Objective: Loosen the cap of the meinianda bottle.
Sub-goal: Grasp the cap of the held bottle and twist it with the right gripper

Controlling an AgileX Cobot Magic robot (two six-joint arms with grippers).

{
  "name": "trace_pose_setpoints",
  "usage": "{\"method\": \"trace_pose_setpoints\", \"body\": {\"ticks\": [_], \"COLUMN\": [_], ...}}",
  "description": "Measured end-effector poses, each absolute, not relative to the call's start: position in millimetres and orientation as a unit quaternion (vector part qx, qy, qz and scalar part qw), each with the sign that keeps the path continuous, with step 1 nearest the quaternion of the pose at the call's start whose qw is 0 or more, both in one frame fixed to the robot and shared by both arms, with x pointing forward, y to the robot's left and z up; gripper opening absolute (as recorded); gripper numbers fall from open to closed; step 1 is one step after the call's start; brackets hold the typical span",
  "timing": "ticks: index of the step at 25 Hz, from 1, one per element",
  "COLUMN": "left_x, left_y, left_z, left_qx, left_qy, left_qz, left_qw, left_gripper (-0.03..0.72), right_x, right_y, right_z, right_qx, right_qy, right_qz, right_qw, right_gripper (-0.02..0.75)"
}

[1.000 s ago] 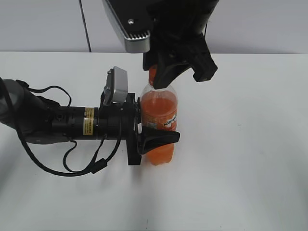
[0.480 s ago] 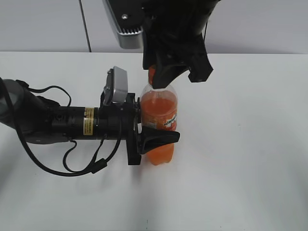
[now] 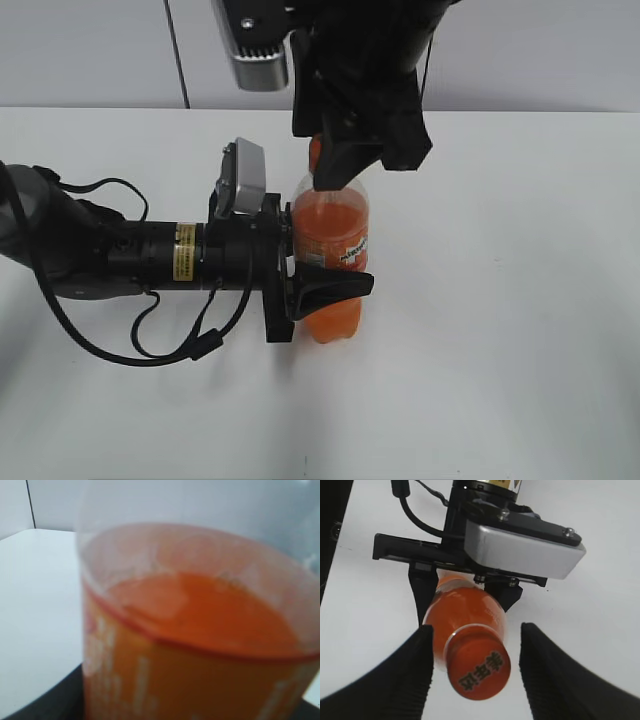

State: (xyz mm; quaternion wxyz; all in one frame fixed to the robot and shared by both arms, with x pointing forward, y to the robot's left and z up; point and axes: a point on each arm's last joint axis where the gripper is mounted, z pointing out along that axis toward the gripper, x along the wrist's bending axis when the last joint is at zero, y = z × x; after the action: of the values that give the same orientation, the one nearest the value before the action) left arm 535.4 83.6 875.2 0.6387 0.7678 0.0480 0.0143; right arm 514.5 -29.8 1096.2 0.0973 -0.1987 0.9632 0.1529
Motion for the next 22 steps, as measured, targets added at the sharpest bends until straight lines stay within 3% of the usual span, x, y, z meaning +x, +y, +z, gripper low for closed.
{"method": "trace_pose_setpoints", "body": {"ticks": [7, 16, 22], "left_x": [535.6, 536.0, 537.1], "left_y": [83.5, 83.5, 83.2], "left_z": [875.3, 875.0, 875.7], "left_qx": [0.768, 0.769, 0.774], "left_qy": [0.048, 0.049, 0.053], "left_qz": [0.014, 0.015, 0.018], "left_qw": [0.639, 0.637, 0.63], "left_gripper": [0.415, 0.415, 0.415], "right_x": [517.7, 518.5, 512.7], "right_y": [-25.8, -24.5, -29.0], "right_z": [1122.7, 1134.5, 1141.8], "right_qx": [-0.055, 0.331, 0.472], "right_qy": [0.973, 0.911, 0.846], "right_qz": [0.199, 0.244, 0.249], "right_qw": [0.106, 0.027, -0.001], "right_gripper": [0.438, 0.438, 0.439]}}
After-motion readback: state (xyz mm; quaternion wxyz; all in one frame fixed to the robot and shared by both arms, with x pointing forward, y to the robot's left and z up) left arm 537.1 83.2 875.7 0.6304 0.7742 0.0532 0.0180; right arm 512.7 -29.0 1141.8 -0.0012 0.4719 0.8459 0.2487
